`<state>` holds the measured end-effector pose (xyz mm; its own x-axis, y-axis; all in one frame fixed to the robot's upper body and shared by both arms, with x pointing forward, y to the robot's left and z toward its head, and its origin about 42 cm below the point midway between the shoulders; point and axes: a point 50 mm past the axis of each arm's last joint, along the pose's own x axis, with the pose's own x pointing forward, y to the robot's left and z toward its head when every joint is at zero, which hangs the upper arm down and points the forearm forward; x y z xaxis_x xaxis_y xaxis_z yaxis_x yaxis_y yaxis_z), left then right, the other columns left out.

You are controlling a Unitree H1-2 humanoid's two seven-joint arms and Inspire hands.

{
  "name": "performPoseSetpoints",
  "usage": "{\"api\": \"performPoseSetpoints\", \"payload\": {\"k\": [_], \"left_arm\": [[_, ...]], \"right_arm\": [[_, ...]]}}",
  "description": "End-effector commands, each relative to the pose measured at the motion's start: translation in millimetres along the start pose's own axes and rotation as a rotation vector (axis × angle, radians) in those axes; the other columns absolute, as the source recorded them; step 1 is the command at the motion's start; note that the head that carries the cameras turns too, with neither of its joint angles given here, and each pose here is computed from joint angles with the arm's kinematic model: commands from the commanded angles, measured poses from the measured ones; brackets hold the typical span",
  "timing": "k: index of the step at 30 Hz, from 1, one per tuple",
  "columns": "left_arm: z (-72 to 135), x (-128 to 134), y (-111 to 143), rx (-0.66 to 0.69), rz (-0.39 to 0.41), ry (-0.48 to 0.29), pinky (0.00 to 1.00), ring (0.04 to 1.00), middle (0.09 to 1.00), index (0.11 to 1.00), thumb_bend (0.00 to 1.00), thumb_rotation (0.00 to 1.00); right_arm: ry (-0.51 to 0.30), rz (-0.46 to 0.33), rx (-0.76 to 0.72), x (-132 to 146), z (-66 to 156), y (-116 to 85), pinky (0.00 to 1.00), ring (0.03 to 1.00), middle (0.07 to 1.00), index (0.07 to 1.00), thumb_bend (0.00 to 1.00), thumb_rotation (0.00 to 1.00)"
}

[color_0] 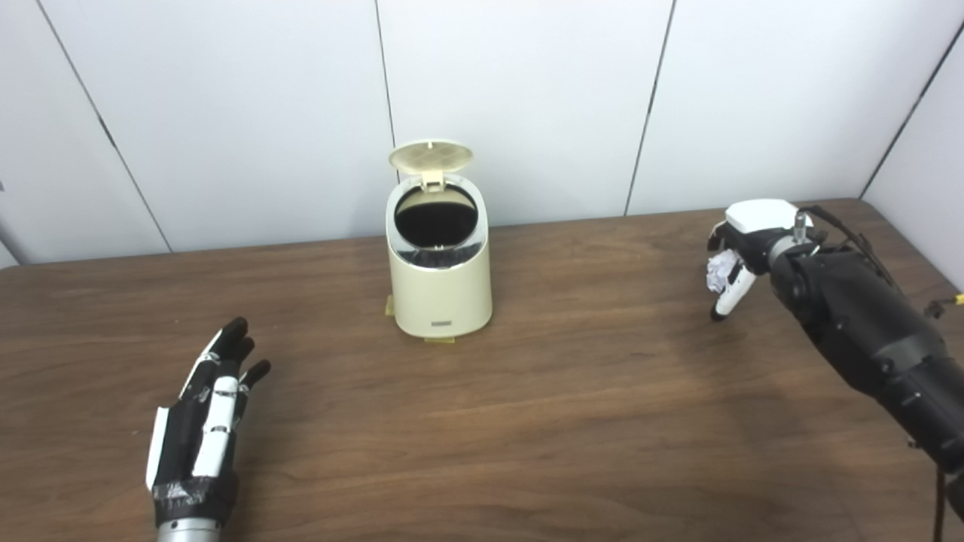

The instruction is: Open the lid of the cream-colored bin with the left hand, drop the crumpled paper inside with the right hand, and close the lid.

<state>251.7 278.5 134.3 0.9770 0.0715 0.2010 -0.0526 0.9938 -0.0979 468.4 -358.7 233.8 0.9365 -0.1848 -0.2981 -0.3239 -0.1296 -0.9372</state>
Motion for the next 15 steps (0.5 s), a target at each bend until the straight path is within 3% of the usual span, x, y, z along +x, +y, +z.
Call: {"api": "performPoseSetpoints", "payload": {"k": [1,9,15], "left_arm": [[11.0,1.9,-2.4,0.008,-0.007,-0.054,0.88,0.957,0.948,0.904,0.17,0.6],[12.6,0.9,-1.3,0.02,-0.001,-0.061,0.85,0.945,0.948,0.899,0.16,0.59],[12.9,-0.4,-2.5,0.003,0.001,-0.058,0.88,0.955,0.95,0.899,0.17,0.57]], "right_arm": [[0.039,-0.071,-0.026,-0.1,-17.2,-32.4,0.51,0.688,0.805,0.783,0.96,0.3],[0.025,-0.057,-0.02,-0.3,-22.5,-28.4,0.45,0.592,0.718,0.749,0.95,0.24],[0.007,-0.068,0.005,-2.1,-22.6,-27.2,0.48,0.623,0.745,0.772,0.96,0.25]]}}
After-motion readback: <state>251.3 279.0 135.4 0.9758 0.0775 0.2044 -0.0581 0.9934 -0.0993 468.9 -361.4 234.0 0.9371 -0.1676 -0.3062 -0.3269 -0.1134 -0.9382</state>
